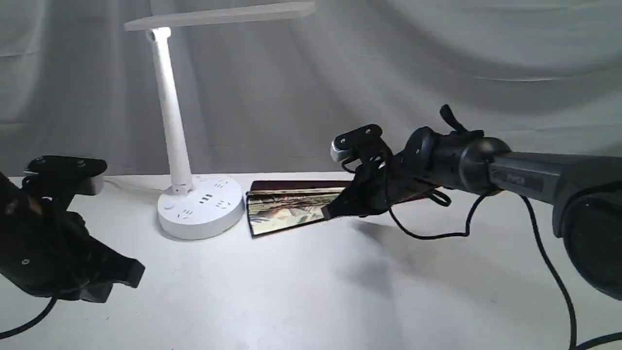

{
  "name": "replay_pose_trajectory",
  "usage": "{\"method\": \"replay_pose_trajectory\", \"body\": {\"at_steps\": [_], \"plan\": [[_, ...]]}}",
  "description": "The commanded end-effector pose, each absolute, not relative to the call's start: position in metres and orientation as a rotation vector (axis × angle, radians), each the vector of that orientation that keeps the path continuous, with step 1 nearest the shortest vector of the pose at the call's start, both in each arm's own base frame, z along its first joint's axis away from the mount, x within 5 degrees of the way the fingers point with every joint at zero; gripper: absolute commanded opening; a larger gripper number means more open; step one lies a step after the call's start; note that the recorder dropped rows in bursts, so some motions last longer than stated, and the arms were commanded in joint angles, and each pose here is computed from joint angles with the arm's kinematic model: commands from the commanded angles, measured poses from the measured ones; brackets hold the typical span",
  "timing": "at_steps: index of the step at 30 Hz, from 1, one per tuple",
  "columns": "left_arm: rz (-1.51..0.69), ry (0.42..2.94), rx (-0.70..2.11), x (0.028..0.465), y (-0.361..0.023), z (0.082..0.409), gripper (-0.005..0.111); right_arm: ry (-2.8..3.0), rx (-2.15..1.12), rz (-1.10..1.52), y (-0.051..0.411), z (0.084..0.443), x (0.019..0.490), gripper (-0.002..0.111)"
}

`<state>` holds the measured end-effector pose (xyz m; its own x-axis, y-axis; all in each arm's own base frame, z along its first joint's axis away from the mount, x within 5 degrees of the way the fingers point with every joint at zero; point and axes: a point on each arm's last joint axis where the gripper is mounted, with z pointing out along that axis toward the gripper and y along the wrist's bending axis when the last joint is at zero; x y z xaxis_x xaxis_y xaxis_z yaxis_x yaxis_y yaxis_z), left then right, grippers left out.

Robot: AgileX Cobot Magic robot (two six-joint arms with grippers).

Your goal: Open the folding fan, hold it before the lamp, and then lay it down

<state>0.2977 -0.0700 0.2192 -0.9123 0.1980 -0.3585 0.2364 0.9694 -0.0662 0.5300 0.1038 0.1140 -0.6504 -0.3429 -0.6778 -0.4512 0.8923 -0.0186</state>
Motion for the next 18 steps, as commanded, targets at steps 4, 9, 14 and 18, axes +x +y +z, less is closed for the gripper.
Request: {"method": "replay_pose_trajectory", "body": {"at_steps": [4,9,14,18], "plan": [[-0.158,2.752,0.321,0.299,-0.072,0.222,0.0,2.25,-0.665,0.101,0.102,0.103,0.537,0.0],[-0.158,2.75,0.32,0.299,-0.072,0.222,0.0,2.208,-0.668,0.092,0.103,0.104,0.54,0.0],[-0.158,2.75,0.32,0.299,-0.072,0.222,0.0,2.15,-0.657,0.077,0.103,0.107,0.543,0.0],[-0.158,2.75,0.32,0.299,-0.072,0.222,0.0,2.156,-0.447,0.16,0.092,0.11,0.548,0.0]]}}
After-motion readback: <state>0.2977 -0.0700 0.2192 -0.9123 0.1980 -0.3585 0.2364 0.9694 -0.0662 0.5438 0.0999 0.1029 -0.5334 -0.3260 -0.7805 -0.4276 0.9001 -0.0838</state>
